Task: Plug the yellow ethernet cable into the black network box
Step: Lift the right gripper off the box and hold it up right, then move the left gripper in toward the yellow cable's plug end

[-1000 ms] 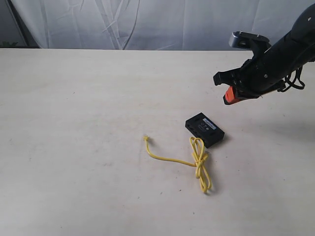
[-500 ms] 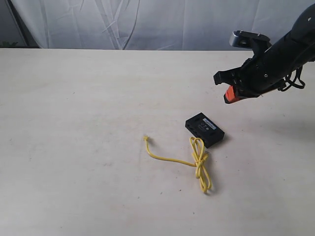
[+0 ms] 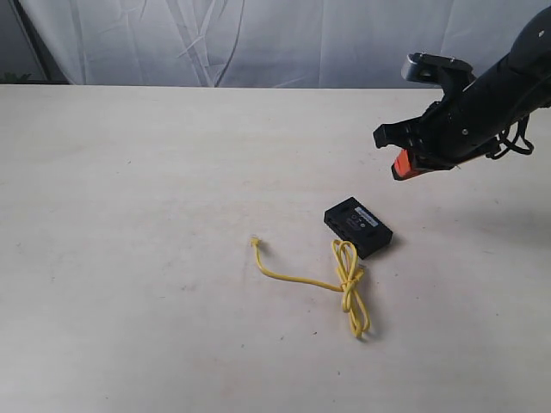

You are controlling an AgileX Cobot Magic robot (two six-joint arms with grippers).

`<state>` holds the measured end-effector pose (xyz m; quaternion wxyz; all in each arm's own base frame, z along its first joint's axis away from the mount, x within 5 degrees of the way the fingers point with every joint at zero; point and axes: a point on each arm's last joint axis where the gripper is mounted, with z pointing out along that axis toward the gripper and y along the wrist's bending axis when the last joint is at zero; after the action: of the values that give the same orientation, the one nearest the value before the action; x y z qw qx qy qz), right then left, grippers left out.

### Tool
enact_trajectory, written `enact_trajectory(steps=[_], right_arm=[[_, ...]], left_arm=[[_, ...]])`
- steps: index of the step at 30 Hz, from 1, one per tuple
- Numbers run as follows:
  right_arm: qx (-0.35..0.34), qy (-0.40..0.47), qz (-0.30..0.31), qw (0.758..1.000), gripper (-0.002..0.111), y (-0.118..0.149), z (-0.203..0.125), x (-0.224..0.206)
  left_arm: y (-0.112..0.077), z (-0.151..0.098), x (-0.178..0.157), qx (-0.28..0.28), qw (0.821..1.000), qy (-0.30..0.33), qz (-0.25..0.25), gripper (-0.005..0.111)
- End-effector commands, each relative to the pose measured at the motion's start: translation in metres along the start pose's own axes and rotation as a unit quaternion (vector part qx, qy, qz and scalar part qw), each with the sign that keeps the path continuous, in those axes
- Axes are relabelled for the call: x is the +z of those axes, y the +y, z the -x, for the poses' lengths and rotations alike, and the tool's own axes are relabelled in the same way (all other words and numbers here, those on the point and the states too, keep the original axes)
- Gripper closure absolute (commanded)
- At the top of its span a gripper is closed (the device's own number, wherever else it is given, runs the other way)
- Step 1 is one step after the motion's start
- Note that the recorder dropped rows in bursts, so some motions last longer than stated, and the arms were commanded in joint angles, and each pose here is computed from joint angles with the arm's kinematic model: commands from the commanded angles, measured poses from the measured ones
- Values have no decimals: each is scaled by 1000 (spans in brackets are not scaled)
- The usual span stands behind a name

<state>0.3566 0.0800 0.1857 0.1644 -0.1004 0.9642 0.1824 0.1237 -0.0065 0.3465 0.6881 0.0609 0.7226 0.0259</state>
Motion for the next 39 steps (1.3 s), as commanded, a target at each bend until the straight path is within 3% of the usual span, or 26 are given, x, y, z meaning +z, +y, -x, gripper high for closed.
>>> enact_trajectory(steps=[1,6,11,20,25,30,33,39], right_arm=[[-4,-8,-4,1000,109,-1,1,-3],[-4,-13,-7,1000,109,-2,1,-3],[-4,-15,-8,1000,109,-2,2,-3],[-4,-17,-9,1000,109,-2,2,-3],[-4,-19,-10,1000,109,-2,3,-3],[-4,-19,-10,1000,109,-2,3,-3],[-4,-19,-10,1000,109,-2,3,-3],[-4,-19,-10,1000,109,-2,3,-3]], left_arm=[[-11,-12,25,-24,993,105,-38,107],[-32,-32,47,26,975,201,-94,107],[-53,-44,64,45,959,241,-142,107],[-96,-51,105,14,933,299,-198,107],[-133,-55,126,29,917,319,-239,107],[-186,-64,149,41,897,336,-285,107],[-215,-79,154,59,880,356,-308,107],[-246,-116,152,89,851,400,-328,107]])
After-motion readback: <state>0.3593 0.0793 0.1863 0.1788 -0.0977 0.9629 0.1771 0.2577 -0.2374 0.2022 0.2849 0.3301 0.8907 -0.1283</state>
